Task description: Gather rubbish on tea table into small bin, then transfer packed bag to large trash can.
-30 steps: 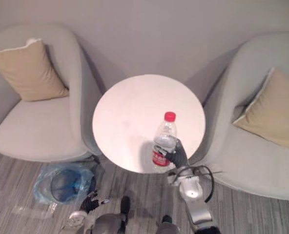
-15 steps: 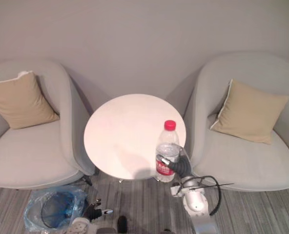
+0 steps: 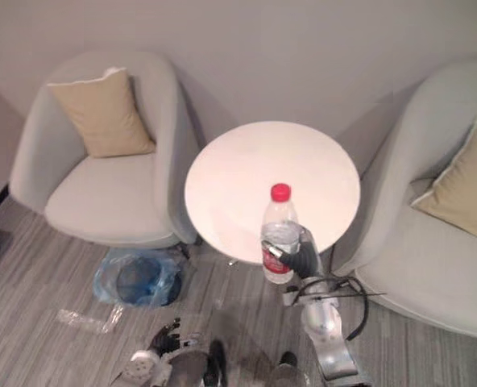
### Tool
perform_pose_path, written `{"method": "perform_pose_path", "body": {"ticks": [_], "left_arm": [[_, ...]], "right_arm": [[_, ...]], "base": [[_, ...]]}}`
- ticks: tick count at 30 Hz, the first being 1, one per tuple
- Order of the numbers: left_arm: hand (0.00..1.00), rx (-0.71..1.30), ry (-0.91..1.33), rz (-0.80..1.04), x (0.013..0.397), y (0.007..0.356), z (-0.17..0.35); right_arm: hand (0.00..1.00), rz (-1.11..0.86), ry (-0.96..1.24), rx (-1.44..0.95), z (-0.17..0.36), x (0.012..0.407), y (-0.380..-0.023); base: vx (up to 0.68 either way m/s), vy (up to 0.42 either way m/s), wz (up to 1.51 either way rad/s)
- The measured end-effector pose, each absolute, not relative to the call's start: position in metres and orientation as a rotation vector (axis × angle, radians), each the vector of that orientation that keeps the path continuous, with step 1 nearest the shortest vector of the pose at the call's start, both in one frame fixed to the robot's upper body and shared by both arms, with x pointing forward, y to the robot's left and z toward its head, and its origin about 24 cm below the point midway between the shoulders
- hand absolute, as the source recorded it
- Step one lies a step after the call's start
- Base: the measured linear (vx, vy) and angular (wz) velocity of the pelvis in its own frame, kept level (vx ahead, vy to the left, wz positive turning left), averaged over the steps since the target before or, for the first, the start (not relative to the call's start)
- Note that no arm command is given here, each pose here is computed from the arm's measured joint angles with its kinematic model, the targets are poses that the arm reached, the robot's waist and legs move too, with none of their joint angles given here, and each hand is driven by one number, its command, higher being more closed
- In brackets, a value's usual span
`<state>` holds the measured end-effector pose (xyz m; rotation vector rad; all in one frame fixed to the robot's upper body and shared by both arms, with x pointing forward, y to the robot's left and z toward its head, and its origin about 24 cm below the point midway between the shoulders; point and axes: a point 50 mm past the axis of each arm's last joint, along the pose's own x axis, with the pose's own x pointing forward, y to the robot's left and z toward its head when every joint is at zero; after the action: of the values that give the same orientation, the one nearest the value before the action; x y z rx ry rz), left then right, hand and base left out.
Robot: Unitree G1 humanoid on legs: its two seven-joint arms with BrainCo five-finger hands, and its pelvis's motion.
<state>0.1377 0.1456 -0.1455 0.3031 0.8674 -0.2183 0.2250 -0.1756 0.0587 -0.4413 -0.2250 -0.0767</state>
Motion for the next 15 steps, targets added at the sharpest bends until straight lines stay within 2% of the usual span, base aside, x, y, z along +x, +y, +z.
{"method": "perform_pose_path", "body": {"ticks": [3, 9, 15], "left_arm": [[0.0, 0.33, 0.856, -0.237, 0.141, 0.145, -0.144], [0.0, 0.356, 0.862, -0.2, 0.139, 0.156, -0.145], [0.0, 0.343, 0.877, -0.166, 0.137, 0.161, -0.146]], "right_arm": [[1.0, -0.102, -0.19, -0.419, 0.052, 0.229, -0.176], [1.0, -0.033, -0.115, -0.365, 0.032, 0.229, -0.147], [1.0, -0.061, -0.073, -0.377, 0.026, 0.222, -0.158]], "base": [[-0.11, 0.186, 0.73], [-0.07, 0.159, 0.15], [0.01, 0.068, 0.87]]}}
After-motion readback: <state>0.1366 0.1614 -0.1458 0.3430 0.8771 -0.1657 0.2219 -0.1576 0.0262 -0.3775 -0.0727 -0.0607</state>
